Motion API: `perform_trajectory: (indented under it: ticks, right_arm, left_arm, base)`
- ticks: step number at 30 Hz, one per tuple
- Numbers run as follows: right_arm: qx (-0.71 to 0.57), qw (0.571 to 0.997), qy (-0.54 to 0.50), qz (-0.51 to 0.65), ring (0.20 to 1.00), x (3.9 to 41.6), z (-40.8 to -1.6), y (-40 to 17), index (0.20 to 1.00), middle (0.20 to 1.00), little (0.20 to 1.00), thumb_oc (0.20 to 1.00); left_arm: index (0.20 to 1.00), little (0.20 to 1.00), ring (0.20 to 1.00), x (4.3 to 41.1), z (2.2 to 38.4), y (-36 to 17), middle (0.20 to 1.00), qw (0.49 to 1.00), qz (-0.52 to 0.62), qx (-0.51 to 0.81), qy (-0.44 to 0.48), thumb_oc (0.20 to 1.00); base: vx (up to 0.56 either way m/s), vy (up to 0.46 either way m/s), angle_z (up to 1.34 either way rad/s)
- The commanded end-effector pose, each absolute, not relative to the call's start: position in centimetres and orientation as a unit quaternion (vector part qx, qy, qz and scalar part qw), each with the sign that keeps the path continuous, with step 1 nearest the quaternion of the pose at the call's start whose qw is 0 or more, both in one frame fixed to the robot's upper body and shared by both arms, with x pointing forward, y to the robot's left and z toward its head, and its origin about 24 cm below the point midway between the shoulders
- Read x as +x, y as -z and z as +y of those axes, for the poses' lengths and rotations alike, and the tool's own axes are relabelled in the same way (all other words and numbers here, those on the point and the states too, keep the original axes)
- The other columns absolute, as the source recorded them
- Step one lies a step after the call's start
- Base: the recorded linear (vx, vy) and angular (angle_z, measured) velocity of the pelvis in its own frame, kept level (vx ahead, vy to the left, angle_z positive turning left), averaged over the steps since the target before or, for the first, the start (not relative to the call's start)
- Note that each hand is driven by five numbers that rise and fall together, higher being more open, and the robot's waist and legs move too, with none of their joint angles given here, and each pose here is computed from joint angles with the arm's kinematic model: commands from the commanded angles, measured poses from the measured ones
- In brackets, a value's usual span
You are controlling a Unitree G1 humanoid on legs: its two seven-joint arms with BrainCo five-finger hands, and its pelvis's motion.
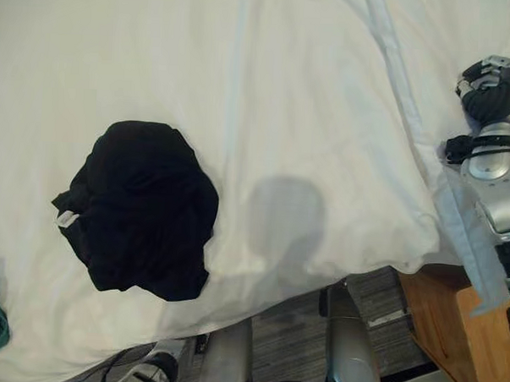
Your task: Tidy up the quilt and then pick up the clothes from the bed and put them into the laundry hamper.
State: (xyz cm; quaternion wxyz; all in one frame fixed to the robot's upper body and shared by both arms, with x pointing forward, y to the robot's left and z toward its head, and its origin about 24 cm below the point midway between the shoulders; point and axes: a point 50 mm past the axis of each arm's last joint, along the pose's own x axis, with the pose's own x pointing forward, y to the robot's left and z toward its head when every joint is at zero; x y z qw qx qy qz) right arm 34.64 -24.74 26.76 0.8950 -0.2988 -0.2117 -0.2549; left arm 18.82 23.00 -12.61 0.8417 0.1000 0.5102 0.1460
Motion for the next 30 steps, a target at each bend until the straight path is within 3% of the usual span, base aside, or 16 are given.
perform_trajectory:
  ticks: [1,7,11,15,24,26,27,30]
  right_arm:
    - [-0.312,0.884,0.286,-0.199,0.200,34.2,-26.5,-26.4,0.200,0.200,0.200,0.200]
    - [-0.277,0.910,0.297,-0.078,0.200,33.2,-28.8,-18.6,0.200,0.200,0.200,0.200]
    - [-0.256,0.912,0.315,0.058,0.200,29.5,-30.5,-9.2,0.200,0.200,0.200,0.200]
    - [-0.224,0.894,0.356,0.156,0.200,25.1,-32.3,-2.4,0.200,0.200,0.200,0.200]
    - [-0.239,0.852,0.345,0.313,0.200,19.4,-32.9,4.8,0.200,0.200,0.200,0.200]
    - [-0.240,0.842,0.323,0.360,0.950,18.2,-32.7,6.4,0.950,0.950,0.950,0.950]
    - [-0.252,0.821,0.301,0.415,1.000,16.7,-32.2,8.3,1.000,1.000,1.000,1.000]
    - [-0.236,0.783,0.265,0.510,1.000,13.3,-31.0,11.4,1.000,1.000,1.000,1.000]
  left_arm:
    - [1.000,1.000,1.000,16.1,23.8,13.7,1.000,0.812,0.552,0.093,-0.164,1.000]
    - [1.000,1.000,1.000,16.7,23.2,13.6,1.000,0.819,0.545,0.076,-0.160,1.000]
    - [1.000,1.000,1.000,17.5,23.1,13.2,1.000,0.823,0.537,0.061,-0.172,1.000]
    - [1.000,1.000,1.000,16.9,24.0,13.2,1.000,0.823,0.536,0.065,-0.176,1.000]
    - [1.000,1.000,1.000,15.9,25.4,13.4,1.000,0.816,0.537,0.091,-0.191,1.000]
    - [1.000,1.000,1.000,15.5,25.5,13.5,1.000,0.814,0.541,0.095,-0.192,1.000]
    - [1.000,1.000,1.000,15.1,25.5,13.7,1.000,0.810,0.545,0.101,-0.191,1.000]
    - [1.000,1.000,1.000,14.2,25.5,14.1,1.000,0.804,0.552,0.108,-0.193,1.000]
  base:
    - [-0.01,0.078,0.00]
    - [0.00,0.076,-0.01]
    - [-0.03,0.056,-0.01]
    - [-0.03,0.043,-0.04]
    - [-0.01,0.050,-0.09]
    - [0.04,0.024,-0.10]
    - [0.05,0.010,-0.05]
    - [0.08,-0.021,0.05]
